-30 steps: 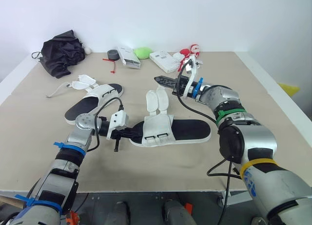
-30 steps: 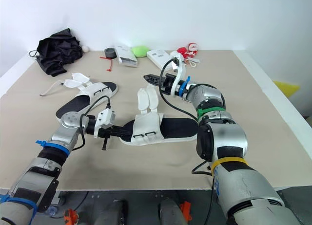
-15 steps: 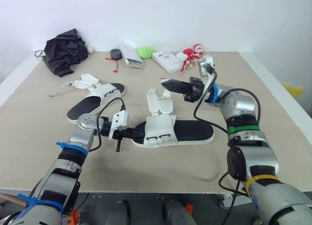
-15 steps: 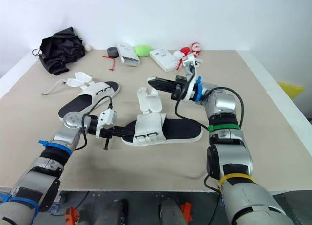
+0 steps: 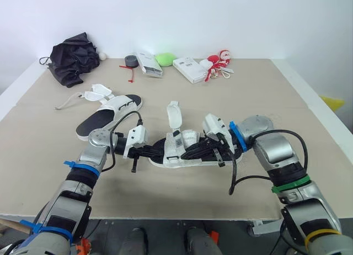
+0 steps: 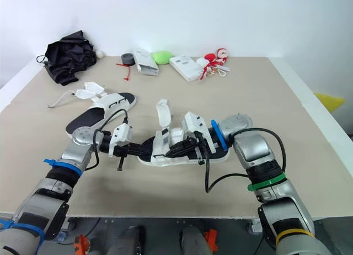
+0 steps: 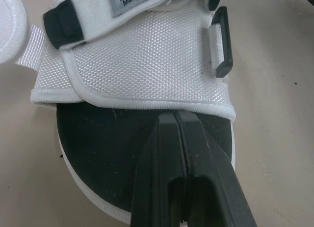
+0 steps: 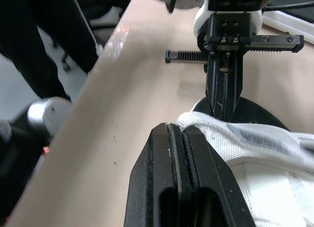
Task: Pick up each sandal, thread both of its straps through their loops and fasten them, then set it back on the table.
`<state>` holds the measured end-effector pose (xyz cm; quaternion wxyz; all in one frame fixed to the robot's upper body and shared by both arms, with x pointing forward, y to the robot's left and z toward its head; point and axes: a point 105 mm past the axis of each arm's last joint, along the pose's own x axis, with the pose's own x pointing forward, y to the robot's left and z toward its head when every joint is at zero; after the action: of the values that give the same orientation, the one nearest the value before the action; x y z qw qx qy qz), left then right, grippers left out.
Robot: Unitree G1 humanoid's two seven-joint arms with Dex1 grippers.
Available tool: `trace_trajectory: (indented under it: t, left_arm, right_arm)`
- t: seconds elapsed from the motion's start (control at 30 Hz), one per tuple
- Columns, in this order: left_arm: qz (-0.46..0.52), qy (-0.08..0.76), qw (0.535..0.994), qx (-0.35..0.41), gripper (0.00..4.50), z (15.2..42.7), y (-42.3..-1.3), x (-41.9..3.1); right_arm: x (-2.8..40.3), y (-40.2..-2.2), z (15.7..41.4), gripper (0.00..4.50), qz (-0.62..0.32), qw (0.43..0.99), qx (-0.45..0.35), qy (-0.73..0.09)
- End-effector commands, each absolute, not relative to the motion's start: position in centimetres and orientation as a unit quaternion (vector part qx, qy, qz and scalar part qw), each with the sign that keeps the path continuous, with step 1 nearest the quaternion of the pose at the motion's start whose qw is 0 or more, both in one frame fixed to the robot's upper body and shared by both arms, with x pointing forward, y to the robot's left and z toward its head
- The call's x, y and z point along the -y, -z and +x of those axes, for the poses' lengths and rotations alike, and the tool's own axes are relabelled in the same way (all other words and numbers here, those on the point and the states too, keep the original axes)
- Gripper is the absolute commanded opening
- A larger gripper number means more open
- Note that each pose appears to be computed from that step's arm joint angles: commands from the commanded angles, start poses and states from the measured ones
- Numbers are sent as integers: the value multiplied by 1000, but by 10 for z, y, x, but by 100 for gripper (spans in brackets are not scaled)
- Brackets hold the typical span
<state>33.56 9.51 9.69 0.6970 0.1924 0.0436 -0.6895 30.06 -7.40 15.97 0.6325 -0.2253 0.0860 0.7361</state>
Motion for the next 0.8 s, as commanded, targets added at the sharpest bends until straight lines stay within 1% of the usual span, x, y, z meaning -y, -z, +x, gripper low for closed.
trace_trajectory:
  t: [0.03,0.07,0.1,0.17,0.2,0.23,0.27,0.3,0.33,0.43,0.63,0.73,0.8]
  left_arm:
    - [191,690,681,-154,0,322,-48,-104]
    - [192,689,682,-154,0,323,-48,-104]
    - [192,689,682,-155,0,323,-47,-105]
    - [192,688,682,-156,0,323,-47,-105]
    - [192,688,682,-156,0,323,-47,-105]
    - [193,688,682,-157,0,323,-47,-106]
    - [193,688,682,-157,0,323,-47,-106]
    - [193,688,682,-157,0,323,-48,-106]
    - [192,688,682,-157,0,323,-48,-106]
    - [192,687,683,-157,0,324,-48,-105]
    - [188,688,683,-158,0,322,-47,-105]
    - [188,688,683,-159,0,322,-47,-105]
    - [188,688,682,-159,0,322,-46,-104]
  right_arm:
    - [80,-155,311,118,-280,619,-111,-725]
    - [82,-152,312,152,-292,612,-119,-725]
    - [84,-149,312,203,-304,606,-122,-725]
    - [88,-147,313,268,-316,602,-129,-722]
    - [89,-148,313,317,-316,600,-132,-723]
    - [90,-149,313,346,-313,599,-136,-724]
    - [91,-152,313,364,-307,601,-140,-725]
    - [92,-161,313,407,-287,606,-137,-729]
    - [94,-175,312,407,-260,614,-132,-733]
    - [99,-206,309,407,-216,627,-112,-740]
    - [105,-241,302,407,-162,641,-103,-743]
    - [94,-250,325,407,-127,695,-112,-698]
    - [79,-251,339,407,-107,727,-135,-664]
